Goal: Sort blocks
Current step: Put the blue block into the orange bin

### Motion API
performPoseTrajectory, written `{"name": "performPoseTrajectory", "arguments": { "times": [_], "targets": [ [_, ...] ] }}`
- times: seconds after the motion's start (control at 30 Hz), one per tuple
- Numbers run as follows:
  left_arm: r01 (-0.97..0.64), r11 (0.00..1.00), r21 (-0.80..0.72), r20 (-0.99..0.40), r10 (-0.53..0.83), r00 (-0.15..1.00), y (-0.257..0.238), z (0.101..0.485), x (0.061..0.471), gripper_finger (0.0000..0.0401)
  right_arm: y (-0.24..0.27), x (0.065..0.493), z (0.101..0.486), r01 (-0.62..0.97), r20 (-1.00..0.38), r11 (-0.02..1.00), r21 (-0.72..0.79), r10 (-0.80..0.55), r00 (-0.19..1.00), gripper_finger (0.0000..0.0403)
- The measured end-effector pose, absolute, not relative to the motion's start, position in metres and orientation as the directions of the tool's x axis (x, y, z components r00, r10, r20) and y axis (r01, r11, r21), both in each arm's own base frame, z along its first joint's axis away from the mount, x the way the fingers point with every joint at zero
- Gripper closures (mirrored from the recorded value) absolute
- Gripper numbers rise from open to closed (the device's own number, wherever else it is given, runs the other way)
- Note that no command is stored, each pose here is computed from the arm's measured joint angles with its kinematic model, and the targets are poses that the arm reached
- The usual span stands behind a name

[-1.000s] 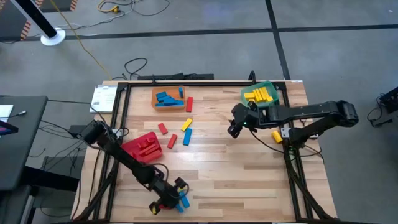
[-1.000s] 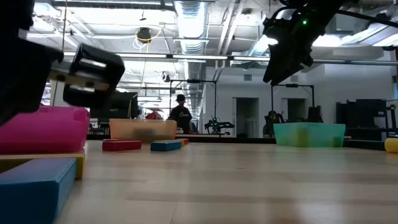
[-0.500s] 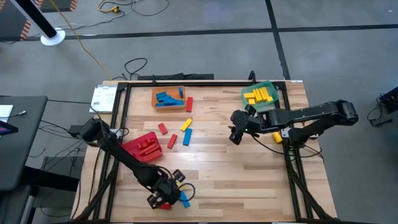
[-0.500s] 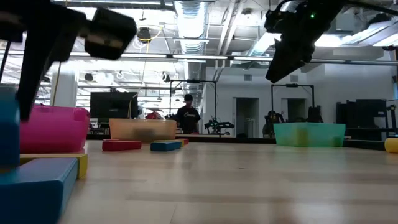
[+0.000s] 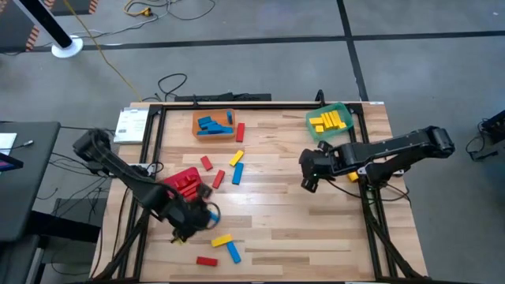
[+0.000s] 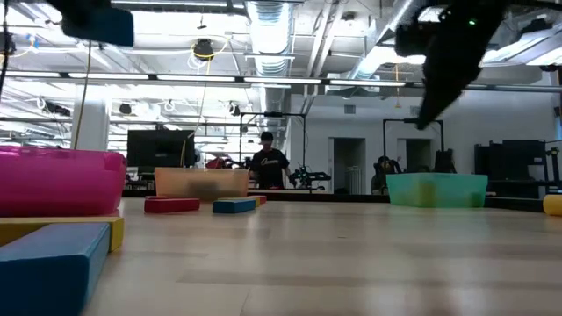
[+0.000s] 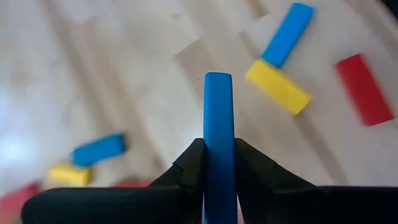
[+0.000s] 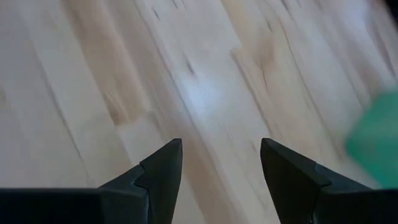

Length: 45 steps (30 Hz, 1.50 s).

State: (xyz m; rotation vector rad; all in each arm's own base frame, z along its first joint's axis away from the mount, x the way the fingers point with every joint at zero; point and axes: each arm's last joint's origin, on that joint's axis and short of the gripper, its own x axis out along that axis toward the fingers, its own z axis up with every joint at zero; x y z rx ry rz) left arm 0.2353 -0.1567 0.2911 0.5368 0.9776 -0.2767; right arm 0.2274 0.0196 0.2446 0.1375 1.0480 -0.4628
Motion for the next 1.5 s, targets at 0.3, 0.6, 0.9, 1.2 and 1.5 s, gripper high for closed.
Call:
{"name": "performPoseTrajectory", "arguments": {
  "times": [0.3, 0.6, 0.9, 1.2, 1.5],
  "targets": [
    [0.250, 0.885, 0.392, -0.838, 0.232, 0.493, -0.116, 0.318, 0.191, 0.0347, 0.017, 0.201, 0.237, 0.643, -0.946, 0.755, -0.132, -0.289, 0.145, 0.0171],
    [0.062, 0.903, 0.424, -0.870, 0.388, 0.305, -0.082, 0.294, 0.165, 0.0348, 0.017, 0.188, 0.236, 0.721, -0.960, 0.668, -0.182, -0.279, 0.016, 0.0171],
    [-0.069, 0.888, 0.455, -0.867, 0.460, 0.194, -0.056, 0.254, 0.151, 0.0348, 0.015, 0.180, 0.237, 0.762, -0.955, 0.604, -0.234, -0.290, -0.063, 0.0171],
    [-0.294, 0.806, 0.514, -0.760, 0.587, 0.280, -0.015, 0.259, 0.165, 0.0348, 0.017, 0.179, 0.237, 0.791, -0.954, 0.567, -0.231, -0.293, -0.069, 0.0171],
    [-0.337, 0.801, 0.495, -0.733, 0.593, 0.332, 0.042, 0.263, 0.195, 0.0348, 0.033, 0.173, 0.237, 0.798, -0.949, 0.552, -0.243, -0.307, -0.077, 0.0171]
  ]
}}
